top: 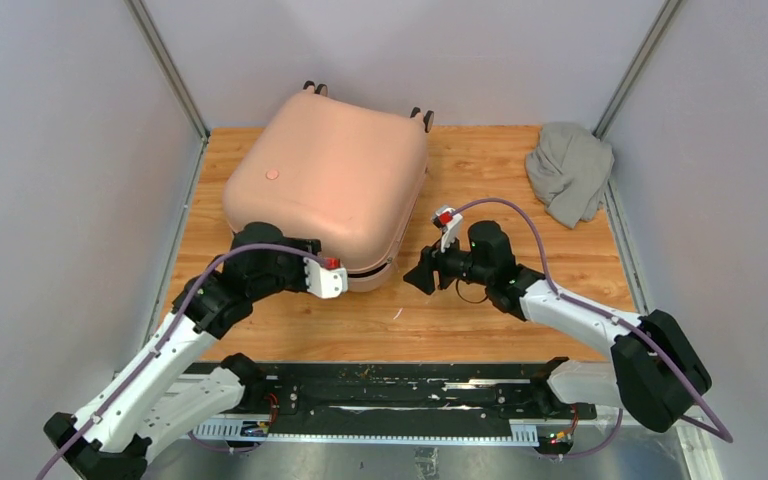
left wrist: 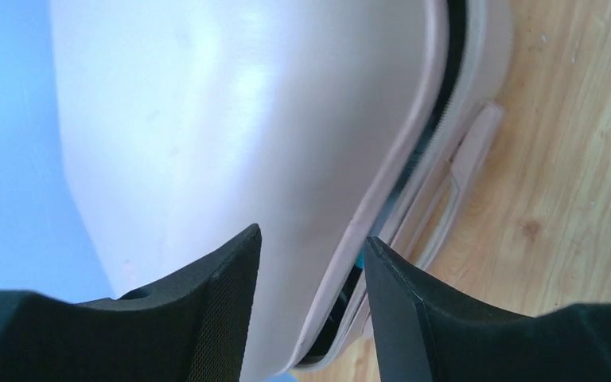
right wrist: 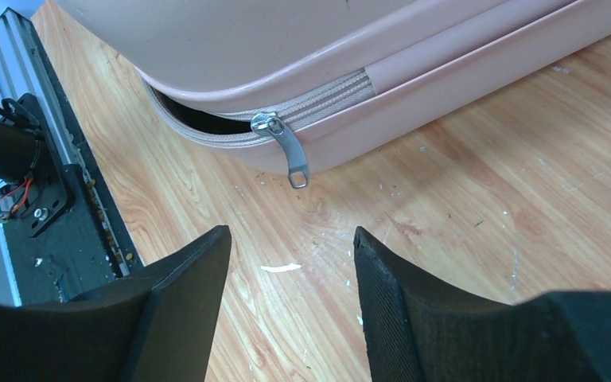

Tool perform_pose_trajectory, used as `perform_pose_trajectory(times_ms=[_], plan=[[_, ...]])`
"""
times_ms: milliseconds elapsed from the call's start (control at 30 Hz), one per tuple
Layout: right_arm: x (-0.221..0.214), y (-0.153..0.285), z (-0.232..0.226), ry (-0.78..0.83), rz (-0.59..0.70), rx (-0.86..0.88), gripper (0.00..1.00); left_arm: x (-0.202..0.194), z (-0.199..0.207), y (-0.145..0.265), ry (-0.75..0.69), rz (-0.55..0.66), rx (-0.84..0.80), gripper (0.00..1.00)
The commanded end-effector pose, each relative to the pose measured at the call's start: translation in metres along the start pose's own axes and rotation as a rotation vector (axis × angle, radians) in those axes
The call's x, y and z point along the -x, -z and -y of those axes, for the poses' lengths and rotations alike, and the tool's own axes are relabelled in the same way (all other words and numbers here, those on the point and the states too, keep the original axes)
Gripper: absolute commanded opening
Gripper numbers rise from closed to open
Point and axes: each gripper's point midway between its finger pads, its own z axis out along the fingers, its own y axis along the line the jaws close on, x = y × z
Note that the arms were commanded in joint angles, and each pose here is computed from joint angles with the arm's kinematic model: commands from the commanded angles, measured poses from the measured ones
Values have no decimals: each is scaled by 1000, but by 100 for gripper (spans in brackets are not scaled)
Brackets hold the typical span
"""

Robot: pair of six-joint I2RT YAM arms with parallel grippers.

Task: Pack the luggage
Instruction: Zip the luggage at the corner of the board.

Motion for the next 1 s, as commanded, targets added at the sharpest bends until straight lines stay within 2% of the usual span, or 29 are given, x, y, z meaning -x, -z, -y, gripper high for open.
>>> perform_pose_trajectory(times_ms=[0,67,233,367,533,700,967], plan=[[2,-1,-2,-21,-22,32,64,-3,-21,25,201,-62,0,58],[2,-1,-3,-20,-13,41,66,-21,-28,29,285,-114,-29,60],[3,1,-7,-17,-1,55,71,-88,-66,50,577,-219,77,68],[1,2,-8,-17,-11,60,80,-138,-75,67,819,-269,151,69],[1,6,-9,-9,-6,56,82,-183,-64,73,1094,-287,188,71],[2,7,-9,-11,5,52,82,-214,-40,59,1340,-279,207,73],[-1,11,-7,-12,11,31,82,-237,-24,28,1573,-246,250,73]])
